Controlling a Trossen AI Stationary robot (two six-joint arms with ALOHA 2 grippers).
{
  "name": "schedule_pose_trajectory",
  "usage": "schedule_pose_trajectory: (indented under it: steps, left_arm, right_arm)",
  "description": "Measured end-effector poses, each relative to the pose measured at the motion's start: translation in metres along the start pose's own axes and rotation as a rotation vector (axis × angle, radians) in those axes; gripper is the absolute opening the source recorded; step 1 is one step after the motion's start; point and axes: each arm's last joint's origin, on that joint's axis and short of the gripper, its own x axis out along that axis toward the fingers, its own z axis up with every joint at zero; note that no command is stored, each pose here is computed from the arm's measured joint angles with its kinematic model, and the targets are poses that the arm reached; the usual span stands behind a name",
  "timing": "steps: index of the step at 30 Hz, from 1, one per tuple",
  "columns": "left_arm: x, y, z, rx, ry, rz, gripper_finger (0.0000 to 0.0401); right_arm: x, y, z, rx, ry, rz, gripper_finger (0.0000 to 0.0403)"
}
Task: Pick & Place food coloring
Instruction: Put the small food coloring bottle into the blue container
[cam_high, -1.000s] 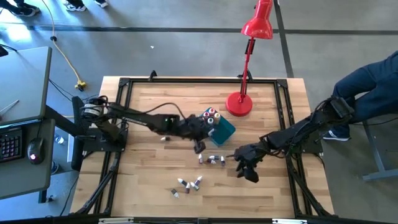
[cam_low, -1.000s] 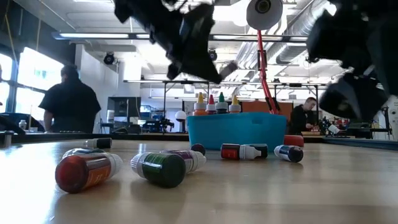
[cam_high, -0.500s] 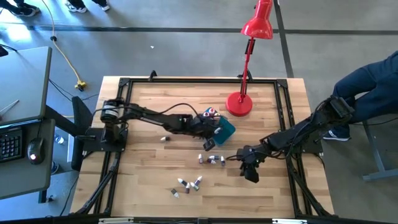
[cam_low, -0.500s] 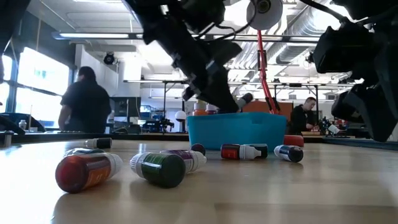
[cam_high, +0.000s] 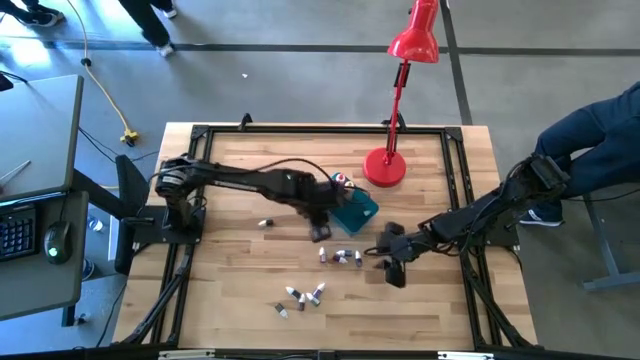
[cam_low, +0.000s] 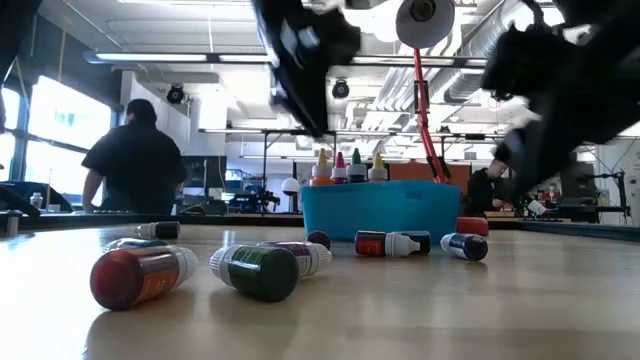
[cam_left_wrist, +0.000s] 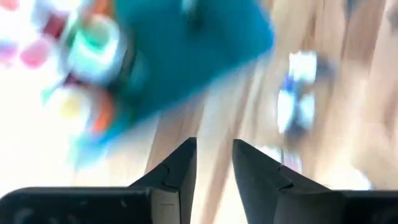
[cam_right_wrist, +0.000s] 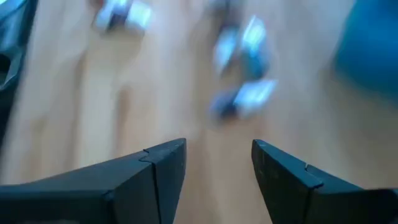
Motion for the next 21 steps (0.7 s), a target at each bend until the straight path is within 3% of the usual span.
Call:
schedule_pose_trajectory:
  steps: [3,5,8,13,17,21]
  left_arm:
    - [-0.035,0.0,0.006,-0.022,0.095,0.031,0.009]
    - [-0.056,0.001,-0.001,-0.032,0.185,0.094,0.0083]
    - [-0.088,-0.001,-0.003,-0.051,0.12,0.232,0.0072]
    - [-0.138,-0.014,-0.023,-0.065,-0.045,0.49,0.0054]
    - [-0.165,-0.025,-0.035,-0.046,-0.202,0.599,0.0049]
    - [-0.174,-0.035,-0.045,-0.017,-0.231,0.618,0.0048]
  right_arm:
    - [0.0,-0.002,0.01,-0.071,-0.153,-0.112,0.0177]
    - [-0.001,-0.004,0.016,-0.046,-0.204,-0.115,0.0177]
    - [0.0,-0.007,0.021,0.027,-0.233,-0.101,0.0177]
    - [0.009,-0.012,0.017,0.317,-0.23,-0.132,0.0177]
    - [0.009,-0.007,0.022,0.392,-0.166,-0.142,0.0177]
    - [0.01,0.004,0.04,0.388,-0.099,-0.214,0.0177]
